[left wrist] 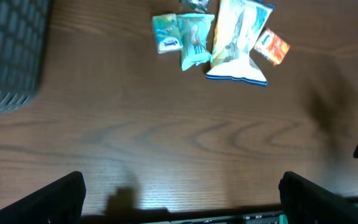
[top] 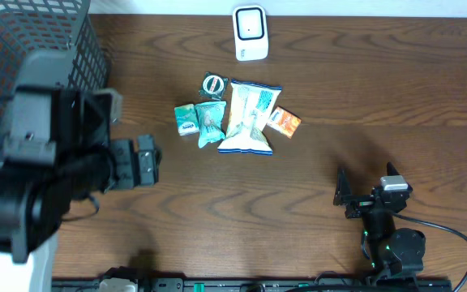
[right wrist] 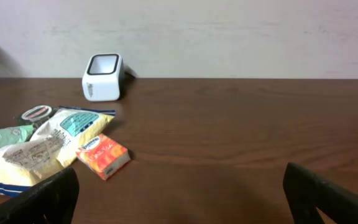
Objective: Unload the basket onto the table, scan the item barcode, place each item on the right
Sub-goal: 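Withdraw the left gripper back beside the basket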
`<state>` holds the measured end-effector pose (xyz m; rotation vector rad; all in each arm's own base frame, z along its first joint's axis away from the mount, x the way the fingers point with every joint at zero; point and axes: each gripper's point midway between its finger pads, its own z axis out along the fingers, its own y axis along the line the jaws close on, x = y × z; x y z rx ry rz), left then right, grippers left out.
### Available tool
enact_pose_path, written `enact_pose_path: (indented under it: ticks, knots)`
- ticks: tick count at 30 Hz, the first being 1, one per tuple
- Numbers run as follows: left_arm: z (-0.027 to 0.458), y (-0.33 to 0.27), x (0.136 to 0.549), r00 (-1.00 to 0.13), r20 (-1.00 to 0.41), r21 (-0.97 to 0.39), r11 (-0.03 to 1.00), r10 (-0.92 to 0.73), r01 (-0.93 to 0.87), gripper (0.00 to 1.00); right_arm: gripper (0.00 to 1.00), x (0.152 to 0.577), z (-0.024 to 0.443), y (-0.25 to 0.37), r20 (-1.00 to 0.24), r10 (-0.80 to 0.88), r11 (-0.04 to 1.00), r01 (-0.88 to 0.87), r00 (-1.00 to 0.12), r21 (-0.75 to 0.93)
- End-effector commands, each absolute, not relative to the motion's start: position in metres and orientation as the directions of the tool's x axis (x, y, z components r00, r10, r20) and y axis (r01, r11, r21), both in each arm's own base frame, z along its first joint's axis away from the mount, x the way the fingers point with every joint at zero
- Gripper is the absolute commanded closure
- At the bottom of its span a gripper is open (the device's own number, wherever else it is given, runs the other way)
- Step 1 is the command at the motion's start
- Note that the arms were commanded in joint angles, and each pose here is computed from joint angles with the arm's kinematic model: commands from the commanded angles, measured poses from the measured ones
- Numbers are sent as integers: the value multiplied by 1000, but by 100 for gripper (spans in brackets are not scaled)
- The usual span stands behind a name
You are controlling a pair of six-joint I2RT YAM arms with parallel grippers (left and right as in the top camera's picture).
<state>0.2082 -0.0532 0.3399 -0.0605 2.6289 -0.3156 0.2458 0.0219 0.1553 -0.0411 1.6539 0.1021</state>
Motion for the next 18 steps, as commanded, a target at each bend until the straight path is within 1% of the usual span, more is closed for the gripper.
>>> enact_pose_path:
  ticks: [1,6,12,15,18]
  knots:
    - [346,-37,188,-838,-504,-233,967,-211,-104,2,1,246,154,21,-995,45,995,-82,-89,52]
    - [357,-30,170,-786,-556,-263,954,-271,-143,2,1,246,154,21,-995,45,995,-82,-89,52]
    - [367,-7,157,-681,-606,-279,912,-410,-300,2,1,246,154,21,-995,45,995,-82,-88,52]
    - [372,-3,158,-641,-619,-303,891,-453,-337,3,1,246,154,21,-995,45,995,-82,-88,52]
    - [373,6,164,-616,-642,-277,888,-456,-367,3,1,246,154,21,-995,45,995,-82,-88,52]
